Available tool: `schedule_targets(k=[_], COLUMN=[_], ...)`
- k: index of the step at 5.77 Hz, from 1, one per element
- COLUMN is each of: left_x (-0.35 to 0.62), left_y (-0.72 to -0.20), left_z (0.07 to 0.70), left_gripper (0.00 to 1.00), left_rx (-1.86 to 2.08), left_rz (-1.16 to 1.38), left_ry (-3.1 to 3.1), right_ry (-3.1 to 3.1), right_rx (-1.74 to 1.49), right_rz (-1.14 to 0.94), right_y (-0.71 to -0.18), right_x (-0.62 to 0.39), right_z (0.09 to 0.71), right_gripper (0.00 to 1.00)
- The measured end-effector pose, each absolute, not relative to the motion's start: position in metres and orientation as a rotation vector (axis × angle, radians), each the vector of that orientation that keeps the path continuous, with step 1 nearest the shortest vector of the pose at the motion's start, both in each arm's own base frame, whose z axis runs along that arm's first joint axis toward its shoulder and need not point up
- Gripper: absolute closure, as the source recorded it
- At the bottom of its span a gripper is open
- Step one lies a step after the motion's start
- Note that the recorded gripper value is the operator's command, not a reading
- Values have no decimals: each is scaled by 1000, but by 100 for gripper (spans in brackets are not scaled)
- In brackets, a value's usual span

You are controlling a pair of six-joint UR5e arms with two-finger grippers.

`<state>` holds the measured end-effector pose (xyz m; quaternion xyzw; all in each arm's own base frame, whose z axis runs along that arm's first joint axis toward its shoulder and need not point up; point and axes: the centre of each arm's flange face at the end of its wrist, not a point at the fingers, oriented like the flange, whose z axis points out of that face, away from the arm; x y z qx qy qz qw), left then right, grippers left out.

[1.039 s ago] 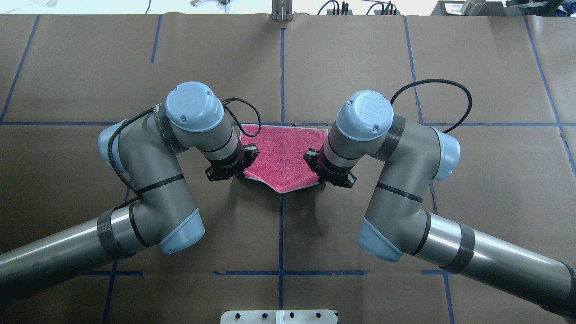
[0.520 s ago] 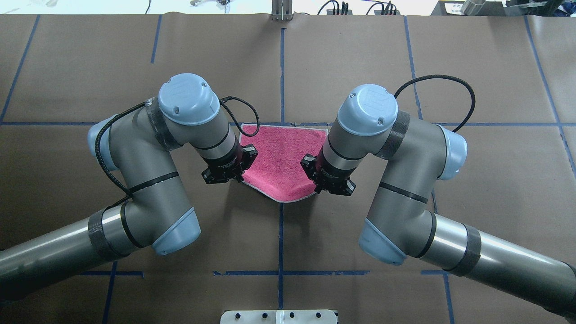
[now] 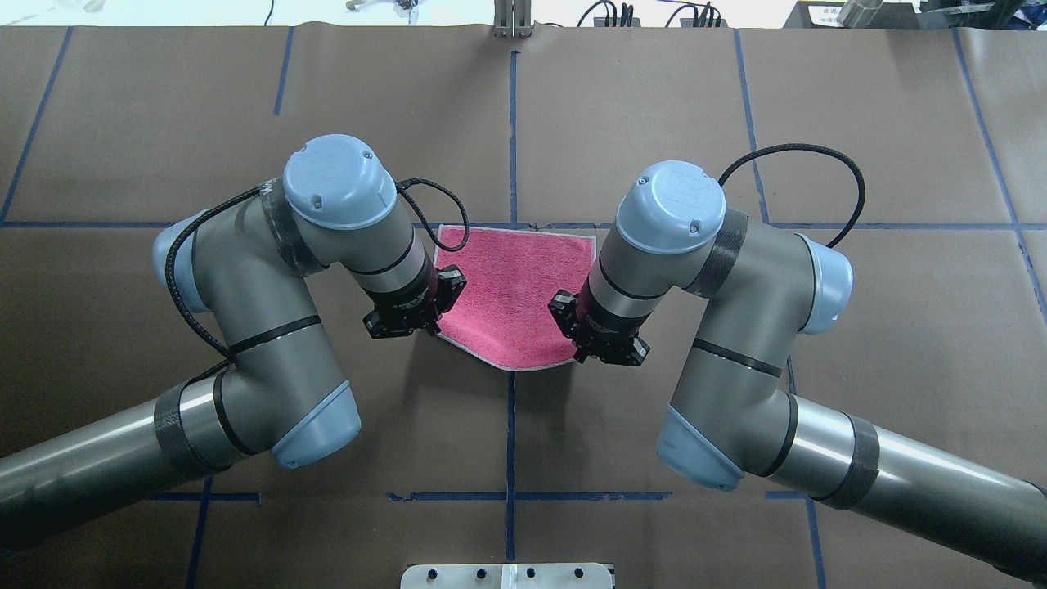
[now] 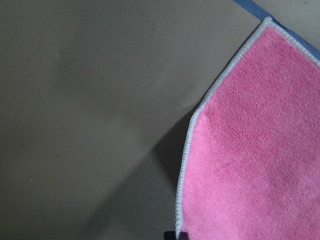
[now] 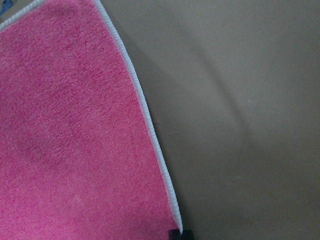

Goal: Fold towel twice with both arms
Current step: 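Lift the near towel edge with both grippers and carry it away from the robot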

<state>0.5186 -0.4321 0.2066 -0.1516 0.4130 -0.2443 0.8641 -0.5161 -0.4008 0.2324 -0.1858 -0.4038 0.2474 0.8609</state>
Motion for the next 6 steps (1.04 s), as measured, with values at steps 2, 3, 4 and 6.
schedule_targets(k=[2,3,4,6], left_x=[514,513,514,515], left_y=[-426,-423,-423,-429], left_z=[200,198,198,198], left_gripper=[100,100,100,100], left_rx=[-332,-335,-337,-328], left_rz=[-533,-535,-535,-540], left_ry=[868,866,864,868], right_ry=[-852,-850,-851,-857], right_rx=[-402,-409,-410,-393], right_rz=[530,538,542,574], right_y=[-394,-392,-393,-414], right_x=[-514,-514,-514,-501], right_z=[230,230,230,230], right_gripper=[100,100,100,99])
